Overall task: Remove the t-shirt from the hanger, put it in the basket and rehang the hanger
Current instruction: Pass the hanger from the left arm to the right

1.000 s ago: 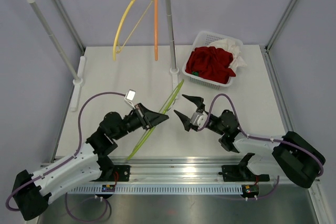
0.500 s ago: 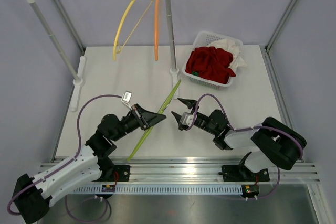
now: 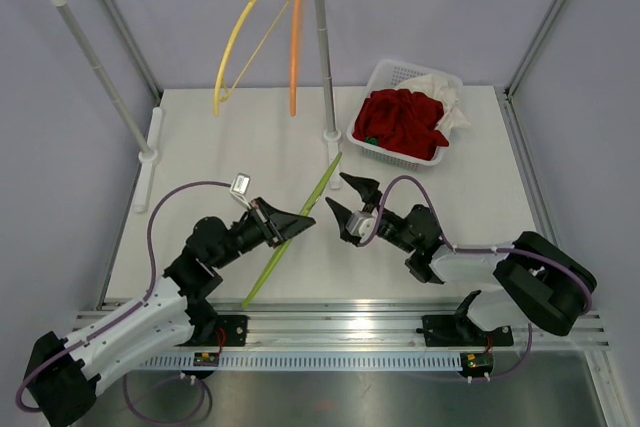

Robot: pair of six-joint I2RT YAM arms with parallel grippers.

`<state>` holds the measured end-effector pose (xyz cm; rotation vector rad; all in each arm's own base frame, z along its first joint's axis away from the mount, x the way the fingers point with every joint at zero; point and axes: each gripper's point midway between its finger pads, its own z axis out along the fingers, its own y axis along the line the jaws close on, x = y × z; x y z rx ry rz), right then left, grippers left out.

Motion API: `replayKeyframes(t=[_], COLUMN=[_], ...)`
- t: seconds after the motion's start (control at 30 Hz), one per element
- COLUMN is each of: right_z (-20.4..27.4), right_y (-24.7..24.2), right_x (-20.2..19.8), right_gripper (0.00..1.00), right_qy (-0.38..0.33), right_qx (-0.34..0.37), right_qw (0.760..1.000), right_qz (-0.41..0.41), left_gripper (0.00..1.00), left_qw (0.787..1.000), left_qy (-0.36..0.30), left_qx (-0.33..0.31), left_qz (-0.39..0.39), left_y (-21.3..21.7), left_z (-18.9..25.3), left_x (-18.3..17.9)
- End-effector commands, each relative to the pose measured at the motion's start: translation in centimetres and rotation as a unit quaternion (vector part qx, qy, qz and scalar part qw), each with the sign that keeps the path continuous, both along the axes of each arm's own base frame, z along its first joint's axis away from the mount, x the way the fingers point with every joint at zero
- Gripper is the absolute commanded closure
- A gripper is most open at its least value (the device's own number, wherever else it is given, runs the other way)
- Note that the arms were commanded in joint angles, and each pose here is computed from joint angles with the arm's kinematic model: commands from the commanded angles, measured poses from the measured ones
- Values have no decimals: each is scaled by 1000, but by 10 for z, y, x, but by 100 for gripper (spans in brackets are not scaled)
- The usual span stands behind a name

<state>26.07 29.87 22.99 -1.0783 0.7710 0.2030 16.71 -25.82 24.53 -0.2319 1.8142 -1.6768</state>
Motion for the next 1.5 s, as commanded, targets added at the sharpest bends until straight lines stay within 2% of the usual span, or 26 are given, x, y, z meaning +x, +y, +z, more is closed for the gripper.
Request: replayKeyframes(t=[0.0,0.33,0.47,0.6,0.63,0.7,0.73,0.8,1.0,1.1,1.2,1.23,1.27,1.3,1.37,1.47], right_z=[70,74,74,76,75,75,77,76,72,73,76,81,80,77,81,80], right_y=[-2,16,20,22,22,22,21,21,25,25,23,22,21,22,20,19], right_x=[-2,17,23,23,23,22,21,19,13,10,7,5,4,4,2,-2], right_gripper=[29,38,49,70,78,84,92,100,100,100,100,100,100,100,100,100], right_qy=[-106,-111,-112,-116,-116,-116,-117,-115,-100,-87,-79,-83,-81,-74,-73,-65], right_qx=[85,83,83,92,93,94,95,94,70,58,53,57,54,47,45,32], right_qw=[991,990,990,989,989,989,988,989,992,994,995,995,995,996,996,997], right_qz=[-10,-17,-23,-19,-18,-15,-15,-11,9,16,20,21,22,23,25,29], left_gripper=[100,100,100,100,100,100,100,100,99,93,82,77,65,58,47,41], left_qw=[999,998,998,997,997,997,997,996,996,997,997,997,997,997,997,996], left_qy=[-28,-34,-33,-33,-31,-30,-29,-28,-31,-34,-40,-42,-45,-46,-55,-70], left_qx=[-34,-40,-40,-46,-47,-51,-51,-54,-53,-51,-45,-44,-39,-36,-26,1], left_qz=[-20,-29,-37,-49,-52,-57,-59,-61,-58,-57,-54,-53,-52,-54,-57,-50], left_y=[-2,1,-2,-5,-6,-7,-8,-8,-7,-6,-7,-7,-7,-8,-10,-11], left_z=[19,18,17,18,17,17,17,17,15,16,14,15,14,13,13,9], left_x=[-6,-12,-13,-14,-15,-15,-15,-16,-14,-13,-12,-10,-10,-10,-8,-3])
